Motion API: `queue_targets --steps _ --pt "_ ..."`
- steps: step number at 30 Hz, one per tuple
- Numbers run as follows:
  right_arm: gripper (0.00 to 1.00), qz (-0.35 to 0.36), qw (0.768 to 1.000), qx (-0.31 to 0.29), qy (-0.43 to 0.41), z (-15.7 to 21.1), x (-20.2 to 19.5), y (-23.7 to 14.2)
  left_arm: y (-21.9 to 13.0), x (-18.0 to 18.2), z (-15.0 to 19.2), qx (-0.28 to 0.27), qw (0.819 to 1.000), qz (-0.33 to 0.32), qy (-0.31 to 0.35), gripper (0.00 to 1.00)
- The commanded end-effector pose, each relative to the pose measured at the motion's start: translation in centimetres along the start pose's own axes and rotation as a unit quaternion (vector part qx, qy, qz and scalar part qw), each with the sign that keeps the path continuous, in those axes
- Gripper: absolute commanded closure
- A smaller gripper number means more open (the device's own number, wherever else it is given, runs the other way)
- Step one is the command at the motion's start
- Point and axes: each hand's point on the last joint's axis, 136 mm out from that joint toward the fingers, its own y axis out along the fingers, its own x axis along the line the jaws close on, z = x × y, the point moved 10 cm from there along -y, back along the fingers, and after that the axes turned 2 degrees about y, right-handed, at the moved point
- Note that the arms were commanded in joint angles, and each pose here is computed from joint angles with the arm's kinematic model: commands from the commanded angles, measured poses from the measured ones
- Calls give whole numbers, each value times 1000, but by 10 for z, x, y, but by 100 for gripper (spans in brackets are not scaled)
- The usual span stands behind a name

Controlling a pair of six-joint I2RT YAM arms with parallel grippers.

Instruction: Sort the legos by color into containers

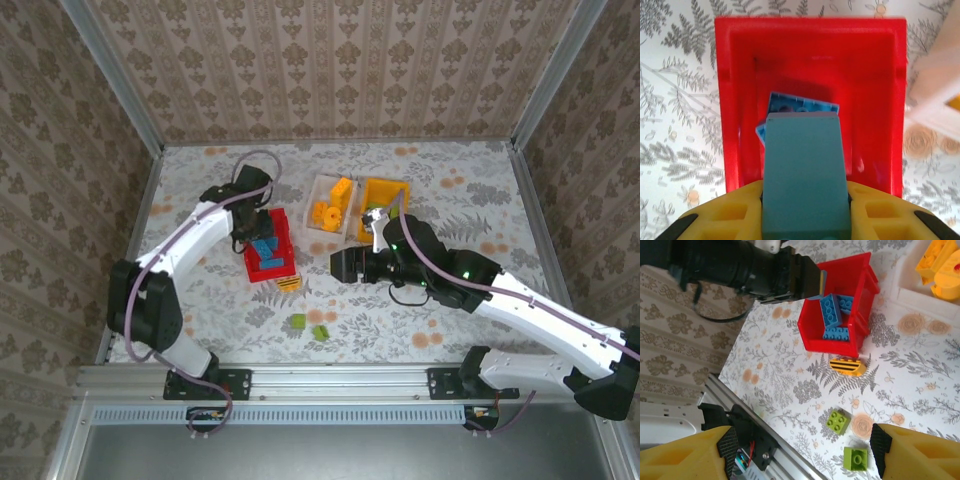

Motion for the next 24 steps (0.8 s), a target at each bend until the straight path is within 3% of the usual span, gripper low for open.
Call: queue_targets --steps 1,5,12,19,24 --pt "26 8 1000 -25 -5 -3 -1 3 7 -7 -20 -4 999 29 13 66" --pt "26 20 1000 -19 1 1 -6 5 23 -8 -26 9 1000 21 9 63" --pt "24 41 999 -1 -4 7 -13 15 22 -9 -27 9 999 39 4 42" --pt "23 82 995 33 -53 16 -24 29 -24 -13 -21 -32 997 63 1 49" --pt "22 79 984 91 -128 27 -30 55 -71 -13 9 -73 994 82 -1 51"
